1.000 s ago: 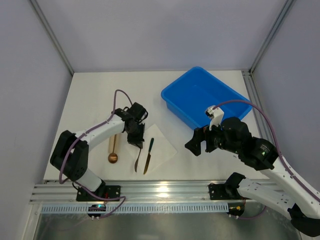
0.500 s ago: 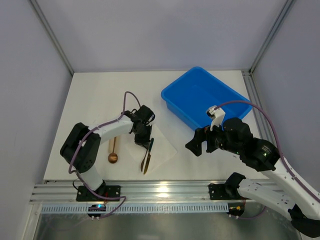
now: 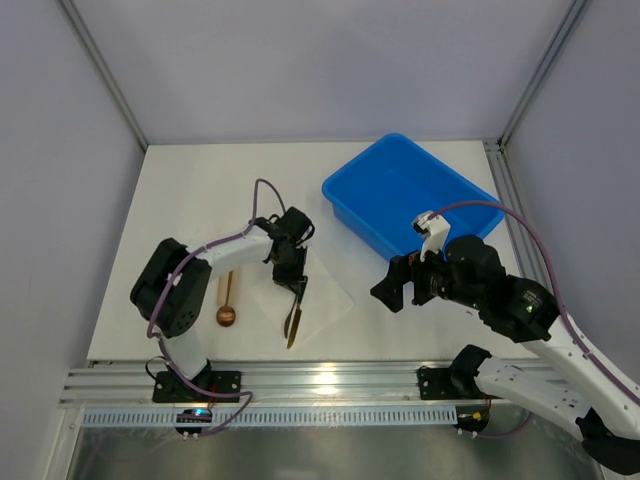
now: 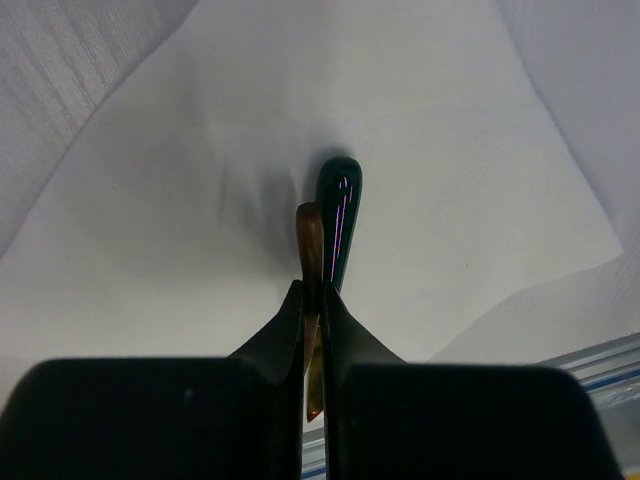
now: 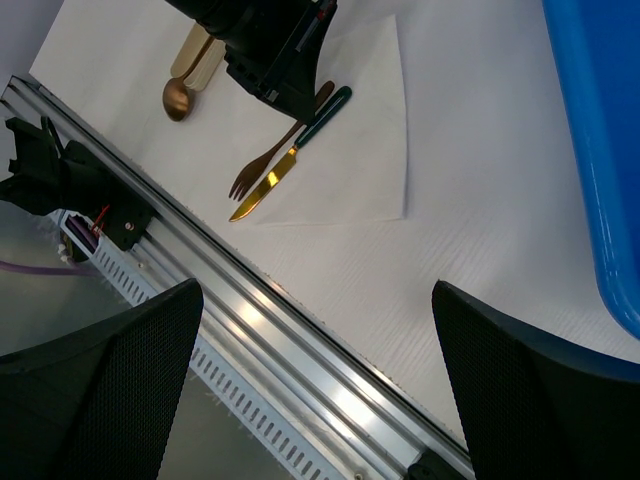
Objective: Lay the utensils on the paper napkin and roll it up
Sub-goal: Place the utensils on the napkin.
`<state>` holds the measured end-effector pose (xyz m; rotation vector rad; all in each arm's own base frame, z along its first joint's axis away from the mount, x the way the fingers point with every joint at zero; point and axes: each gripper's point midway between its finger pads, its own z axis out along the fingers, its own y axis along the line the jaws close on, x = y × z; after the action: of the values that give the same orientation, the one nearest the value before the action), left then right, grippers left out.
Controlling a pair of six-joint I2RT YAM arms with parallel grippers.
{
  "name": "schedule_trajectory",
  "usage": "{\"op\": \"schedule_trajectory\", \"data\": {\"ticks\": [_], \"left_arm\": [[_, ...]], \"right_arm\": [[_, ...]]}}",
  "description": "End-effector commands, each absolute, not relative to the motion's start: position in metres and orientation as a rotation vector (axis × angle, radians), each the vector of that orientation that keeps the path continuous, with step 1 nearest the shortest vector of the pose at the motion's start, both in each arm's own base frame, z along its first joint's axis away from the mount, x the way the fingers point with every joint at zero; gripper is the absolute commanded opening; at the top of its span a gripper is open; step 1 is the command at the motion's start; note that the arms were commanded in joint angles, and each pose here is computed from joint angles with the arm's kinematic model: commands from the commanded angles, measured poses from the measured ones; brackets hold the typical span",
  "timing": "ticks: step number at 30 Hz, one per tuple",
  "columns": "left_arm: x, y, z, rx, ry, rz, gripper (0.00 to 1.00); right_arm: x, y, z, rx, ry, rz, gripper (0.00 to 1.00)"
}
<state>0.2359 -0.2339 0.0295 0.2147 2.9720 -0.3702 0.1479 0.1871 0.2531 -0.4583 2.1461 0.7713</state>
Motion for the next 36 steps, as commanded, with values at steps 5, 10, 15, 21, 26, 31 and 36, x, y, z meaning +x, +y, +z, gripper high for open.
{"op": "schedule_trajectory", "data": {"ticks": [5, 10, 15, 21, 26, 31, 36], "left_arm": [[0.248, -0.236, 0.034, 0.231, 2.93, -0.35, 0.04], [0.247, -0.239, 0.033, 0.231, 2.931, -0.364, 0.13], [0.248, -0.238, 0.035, 0.223, 2.928, -0.363, 0.22], [0.248, -0.238, 0.042, 0.22, 2.913, -0.37, 0.29], [0.251, -0.232, 0.061, 0.2, 2.869, -0.342, 0.31], [0.264, -0.197, 0.087, 0.103, 2.816, -0.198, 0.35], [0.275, -0.136, 0.104, -0.057, 2.786, -0.026, 0.34]], "right_arm": [[0.149, 0.187, 0.259, -0.445, 2.124, 0.777, 1.0], [0.149, 0.188, 0.259, -0.446, 2.126, 0.78, 1.0], [0.149, 0.189, 0.26, -0.449, 2.122, 0.784, 0.99], [0.149, 0.189, 0.26, -0.453, 2.122, 0.786, 0.99], [0.148, 0.19, 0.262, -0.458, 2.116, 0.794, 0.99], [0.147, 0.19, 0.264, -0.462, 2.11, 0.797, 0.99], [0.146, 0.188, 0.264, -0.467, 2.106, 0.793, 0.99]]}}
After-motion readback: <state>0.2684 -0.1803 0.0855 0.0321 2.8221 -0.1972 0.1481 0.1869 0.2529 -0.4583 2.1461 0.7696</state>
